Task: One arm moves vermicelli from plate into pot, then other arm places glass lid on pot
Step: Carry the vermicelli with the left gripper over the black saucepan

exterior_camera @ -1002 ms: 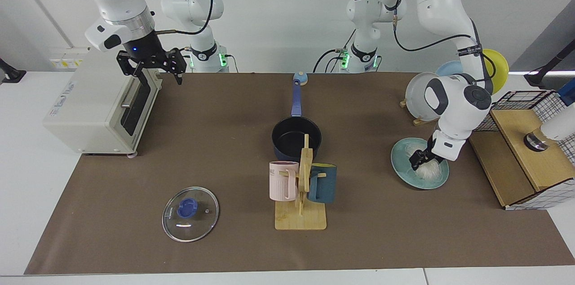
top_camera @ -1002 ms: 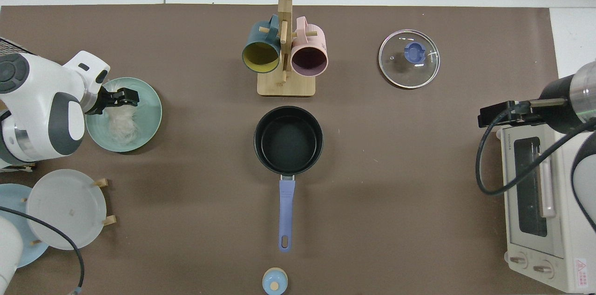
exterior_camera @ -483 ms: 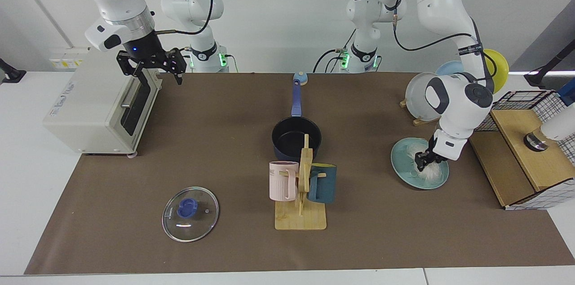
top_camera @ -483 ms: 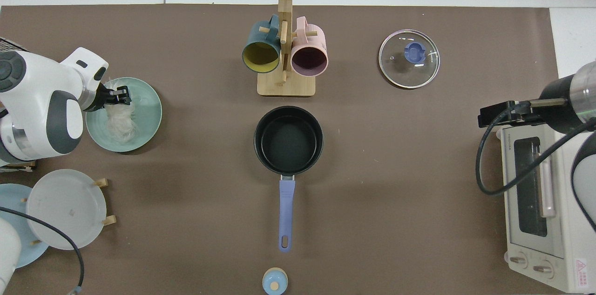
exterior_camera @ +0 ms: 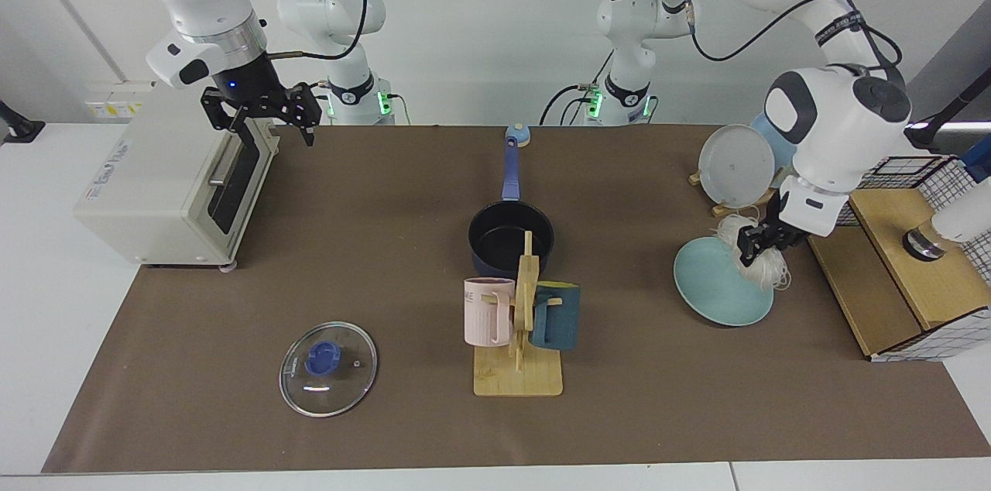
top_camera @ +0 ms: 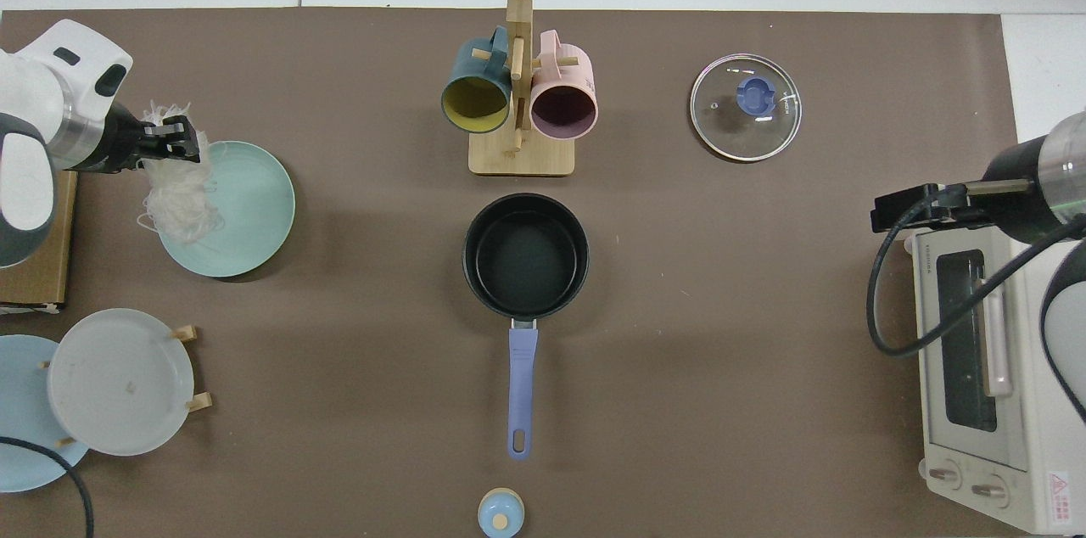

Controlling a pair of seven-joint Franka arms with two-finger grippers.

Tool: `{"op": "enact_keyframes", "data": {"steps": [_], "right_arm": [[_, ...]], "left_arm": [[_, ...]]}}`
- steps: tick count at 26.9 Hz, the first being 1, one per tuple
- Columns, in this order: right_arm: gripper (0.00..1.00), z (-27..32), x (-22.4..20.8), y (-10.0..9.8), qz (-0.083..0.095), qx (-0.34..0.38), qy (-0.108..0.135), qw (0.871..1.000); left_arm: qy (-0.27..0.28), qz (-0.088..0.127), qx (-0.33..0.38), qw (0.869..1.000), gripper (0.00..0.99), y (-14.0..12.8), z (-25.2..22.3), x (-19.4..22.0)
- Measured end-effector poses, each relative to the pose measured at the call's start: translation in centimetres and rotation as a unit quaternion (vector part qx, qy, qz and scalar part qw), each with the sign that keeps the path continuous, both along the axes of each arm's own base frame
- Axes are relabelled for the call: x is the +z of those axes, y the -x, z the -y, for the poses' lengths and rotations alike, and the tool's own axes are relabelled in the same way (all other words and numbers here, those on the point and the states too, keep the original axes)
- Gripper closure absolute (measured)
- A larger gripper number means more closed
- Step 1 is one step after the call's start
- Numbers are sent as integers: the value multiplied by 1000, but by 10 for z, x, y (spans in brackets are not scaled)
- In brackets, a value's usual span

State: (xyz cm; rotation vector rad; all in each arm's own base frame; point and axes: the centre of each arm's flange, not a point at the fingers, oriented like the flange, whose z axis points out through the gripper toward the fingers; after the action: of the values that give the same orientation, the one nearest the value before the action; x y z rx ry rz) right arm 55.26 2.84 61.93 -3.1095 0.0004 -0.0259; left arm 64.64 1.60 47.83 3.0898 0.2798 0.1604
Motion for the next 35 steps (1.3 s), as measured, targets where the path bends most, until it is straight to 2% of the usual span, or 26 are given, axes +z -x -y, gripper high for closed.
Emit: {"op": "enact_keyframes", "data": {"steps": [5, 9, 12, 15, 20, 23, 27, 31, 35], "right_arm": [[4, 0, 0, 0, 0, 0, 0, 1000], [4, -1, -1, 2, -8, 1, 0, 1000], [4, -5, 0, 7, -22, 5, 0, 1000], [4, -6, 9, 11, -15, 6, 0, 1000], [9, -3, 17, 14, -7, 3, 3, 1000], [9, 1, 17, 8, -5, 3, 17, 1000], [9, 1, 8, -21, -7, 6, 27, 1000], [4, -1, -16, -69, -13, 0, 22, 1000], [4, -5, -60, -117, -22, -10, 22, 999]], "left_arm": [[17, -2, 5, 1000, 577, 21, 60, 41], [31, -8, 8, 999, 581, 35, 127, 49], [41, -18, -3, 999, 586, 50, 186, 45], [56, -26, -16, 998, 586, 66, 232, 38], [89, -34, -28, 995, 586, 82, 270, 27], [97, -43, -24, 994, 586, 90, 292, 9], [104, -58, -24, 993, 586, 102, 321, -30], [112, -67, -22, 991, 586, 110, 342, -60], [123, -69, -17, 990, 595, 112, 359, -84]]}}
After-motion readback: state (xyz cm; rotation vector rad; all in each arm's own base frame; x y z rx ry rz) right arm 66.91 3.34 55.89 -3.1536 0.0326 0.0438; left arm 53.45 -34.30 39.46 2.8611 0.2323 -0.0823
